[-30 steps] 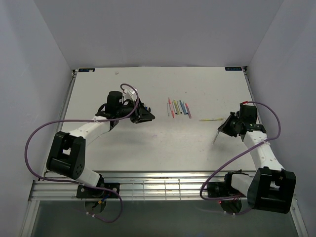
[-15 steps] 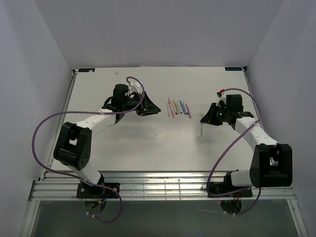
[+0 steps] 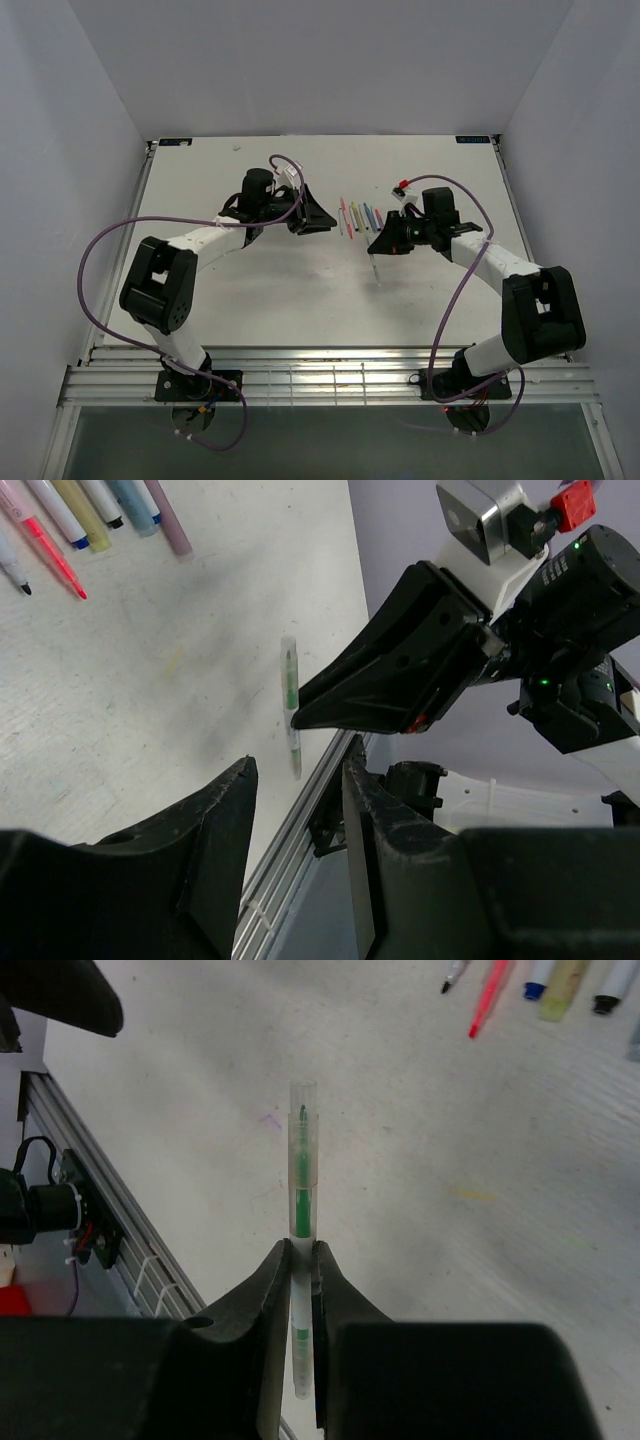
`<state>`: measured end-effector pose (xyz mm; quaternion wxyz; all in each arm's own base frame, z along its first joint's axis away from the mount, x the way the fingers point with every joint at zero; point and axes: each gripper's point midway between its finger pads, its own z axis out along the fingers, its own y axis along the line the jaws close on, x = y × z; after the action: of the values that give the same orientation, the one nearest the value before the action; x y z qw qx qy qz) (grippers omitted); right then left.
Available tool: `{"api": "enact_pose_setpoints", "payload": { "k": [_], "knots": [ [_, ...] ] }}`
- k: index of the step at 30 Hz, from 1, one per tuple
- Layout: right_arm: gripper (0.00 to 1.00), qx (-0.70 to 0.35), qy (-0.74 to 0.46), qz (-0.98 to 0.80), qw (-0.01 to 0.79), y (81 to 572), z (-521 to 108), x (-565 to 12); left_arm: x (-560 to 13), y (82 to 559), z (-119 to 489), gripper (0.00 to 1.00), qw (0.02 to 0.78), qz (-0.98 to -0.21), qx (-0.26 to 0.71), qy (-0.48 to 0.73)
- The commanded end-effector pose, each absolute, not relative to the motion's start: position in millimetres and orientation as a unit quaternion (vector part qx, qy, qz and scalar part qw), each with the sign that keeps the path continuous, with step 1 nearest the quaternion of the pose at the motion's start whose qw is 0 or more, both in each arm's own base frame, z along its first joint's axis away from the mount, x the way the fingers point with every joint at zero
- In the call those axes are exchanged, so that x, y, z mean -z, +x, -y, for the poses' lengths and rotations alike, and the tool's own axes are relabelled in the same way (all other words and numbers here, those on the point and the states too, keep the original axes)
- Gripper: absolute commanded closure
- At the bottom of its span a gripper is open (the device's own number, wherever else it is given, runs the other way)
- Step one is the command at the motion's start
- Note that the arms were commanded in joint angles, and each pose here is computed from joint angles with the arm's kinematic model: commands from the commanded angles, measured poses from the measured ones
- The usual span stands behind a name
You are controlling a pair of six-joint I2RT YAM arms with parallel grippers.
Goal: Open the pen caps
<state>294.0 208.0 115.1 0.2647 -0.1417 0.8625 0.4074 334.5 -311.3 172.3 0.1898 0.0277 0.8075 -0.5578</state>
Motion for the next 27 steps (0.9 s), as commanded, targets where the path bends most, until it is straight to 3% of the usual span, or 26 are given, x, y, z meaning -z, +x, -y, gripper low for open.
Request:
{"api": "enact_pose_setpoints", "payload": {
  "k": [1, 27],
  "knots": [
    [0.92, -0.450, -0.187, -0.827, 0.280, 292.4, -234.3, -135.4, -197.8, 337.3, 321.4, 0.50, 0.206, -0.789, 0.578, 0.046],
    [0.92, -0.504, -0.210, -0.791, 0.278, 281.4, -282.1, -161.2, -173.5, 331.6, 346.1, 0.53, 0.177, -0.803, 0.569, 0.034]
  ]
}}
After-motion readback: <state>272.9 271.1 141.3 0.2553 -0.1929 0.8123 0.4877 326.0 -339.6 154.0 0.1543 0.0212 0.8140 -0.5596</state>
